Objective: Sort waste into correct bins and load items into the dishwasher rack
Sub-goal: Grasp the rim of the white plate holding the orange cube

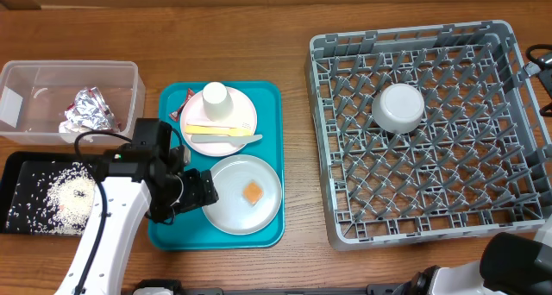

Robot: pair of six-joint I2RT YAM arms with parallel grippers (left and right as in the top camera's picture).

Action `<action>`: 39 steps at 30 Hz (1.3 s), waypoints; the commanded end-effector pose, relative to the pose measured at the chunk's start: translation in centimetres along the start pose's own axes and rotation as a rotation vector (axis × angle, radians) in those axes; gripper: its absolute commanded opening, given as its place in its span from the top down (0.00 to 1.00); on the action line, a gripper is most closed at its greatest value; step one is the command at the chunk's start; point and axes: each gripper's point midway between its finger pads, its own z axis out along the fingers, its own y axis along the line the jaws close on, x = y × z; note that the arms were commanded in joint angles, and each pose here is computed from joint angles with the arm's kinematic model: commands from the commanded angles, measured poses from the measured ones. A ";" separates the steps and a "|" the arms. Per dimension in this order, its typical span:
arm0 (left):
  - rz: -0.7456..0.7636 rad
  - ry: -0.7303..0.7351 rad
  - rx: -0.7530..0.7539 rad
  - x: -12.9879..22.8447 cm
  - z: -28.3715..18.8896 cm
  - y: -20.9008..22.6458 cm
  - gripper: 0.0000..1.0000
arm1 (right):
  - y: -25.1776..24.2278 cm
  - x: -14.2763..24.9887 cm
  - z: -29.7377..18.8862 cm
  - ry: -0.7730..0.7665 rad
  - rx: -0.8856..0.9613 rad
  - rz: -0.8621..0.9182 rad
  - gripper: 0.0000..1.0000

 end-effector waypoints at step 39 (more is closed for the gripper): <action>0.654 -0.005 -0.106 4.8 5.5 -9.8 0.10 | 0.1 -0.3 -0.2 -0.008 -0.007 0.007 0.00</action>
